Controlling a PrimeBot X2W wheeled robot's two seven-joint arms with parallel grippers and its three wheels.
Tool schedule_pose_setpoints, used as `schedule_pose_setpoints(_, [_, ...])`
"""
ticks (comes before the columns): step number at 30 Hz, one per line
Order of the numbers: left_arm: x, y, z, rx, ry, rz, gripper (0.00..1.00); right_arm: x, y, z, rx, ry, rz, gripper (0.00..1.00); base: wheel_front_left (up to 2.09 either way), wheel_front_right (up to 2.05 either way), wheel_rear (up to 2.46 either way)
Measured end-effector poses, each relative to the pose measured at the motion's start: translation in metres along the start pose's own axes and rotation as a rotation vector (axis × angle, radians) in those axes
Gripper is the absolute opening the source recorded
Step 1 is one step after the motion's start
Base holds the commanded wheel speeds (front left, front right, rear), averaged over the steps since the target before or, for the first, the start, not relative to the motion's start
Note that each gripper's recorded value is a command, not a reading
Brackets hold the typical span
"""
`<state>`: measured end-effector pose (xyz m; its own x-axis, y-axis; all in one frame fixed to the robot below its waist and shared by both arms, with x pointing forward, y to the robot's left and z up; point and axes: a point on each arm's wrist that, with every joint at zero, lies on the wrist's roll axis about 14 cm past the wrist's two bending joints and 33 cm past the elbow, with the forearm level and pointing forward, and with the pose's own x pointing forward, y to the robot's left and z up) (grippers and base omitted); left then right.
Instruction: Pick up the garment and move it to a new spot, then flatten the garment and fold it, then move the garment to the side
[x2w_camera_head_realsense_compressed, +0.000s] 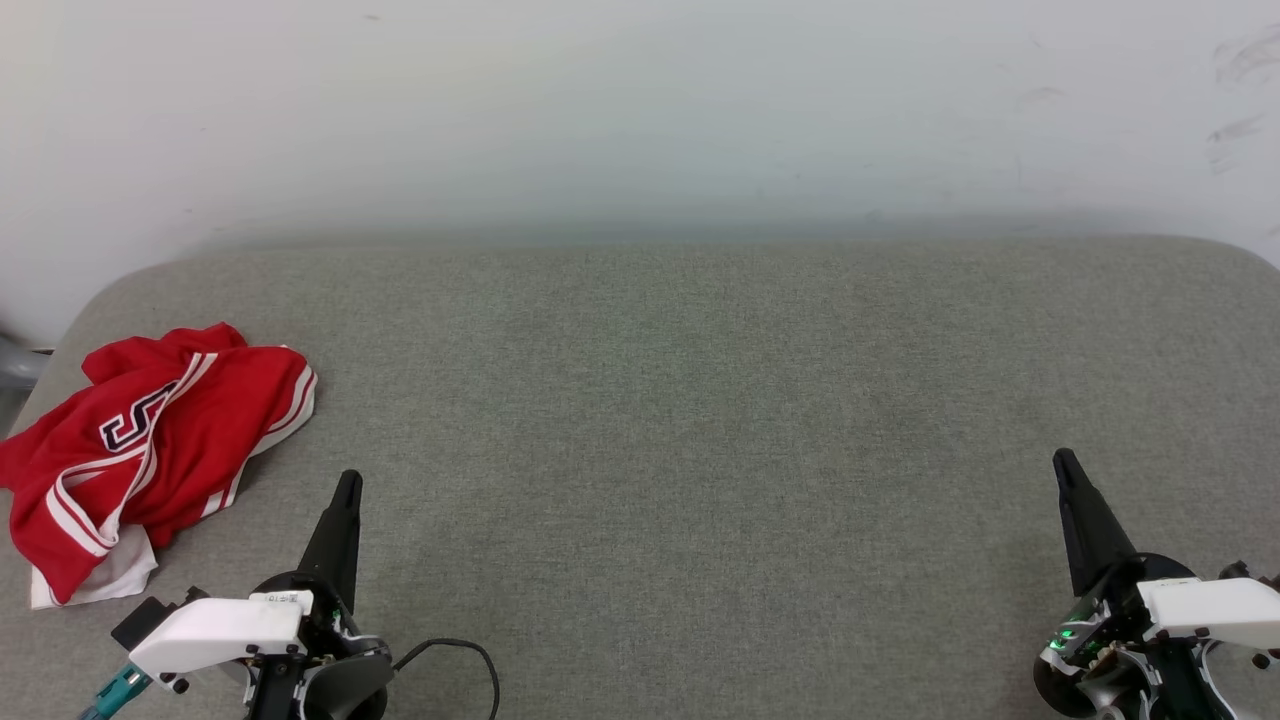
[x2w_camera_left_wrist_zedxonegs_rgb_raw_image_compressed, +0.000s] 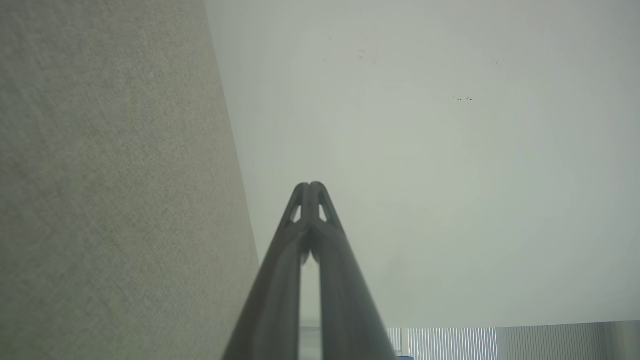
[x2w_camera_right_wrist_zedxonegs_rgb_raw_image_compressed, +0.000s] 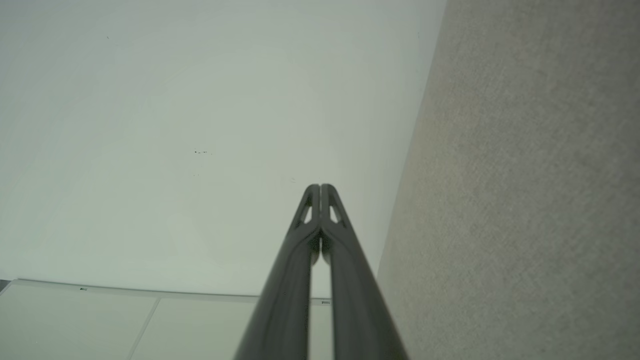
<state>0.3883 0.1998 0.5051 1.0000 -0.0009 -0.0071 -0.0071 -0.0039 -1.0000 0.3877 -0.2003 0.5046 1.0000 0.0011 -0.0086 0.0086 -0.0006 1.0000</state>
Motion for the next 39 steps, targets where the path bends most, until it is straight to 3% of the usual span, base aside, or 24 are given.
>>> schedule_pose_setpoints(28, [0.000,0.000,0.000,0.000,0.000,0.000,0.00,0.000,0.000,0.000,0.000,0.000,0.000,0.00,0.00,0.00,0.00])
schedule_pose_setpoints(29, [0.000,0.000,0.000,0.000,0.000,0.000,1.00,0.000,0.000,0.000,0.000,0.000,0.000,1.00,0.00,0.00,0.00])
schedule_pose_setpoints(35, [-0.013,0.029,-0.001,-0.008,-0.003,0.085,1.00,-0.014,-0.030,0.002,0.003,-0.009,-0.088,1.00,0.00,0.00,0.00])
schedule_pose_setpoints(39, [-0.013,0.028,0.000,0.007,-0.016,0.084,1.00,-0.015,-0.030,0.005,-0.018,-0.027,-0.092,1.00,0.00,0.00,0.00])
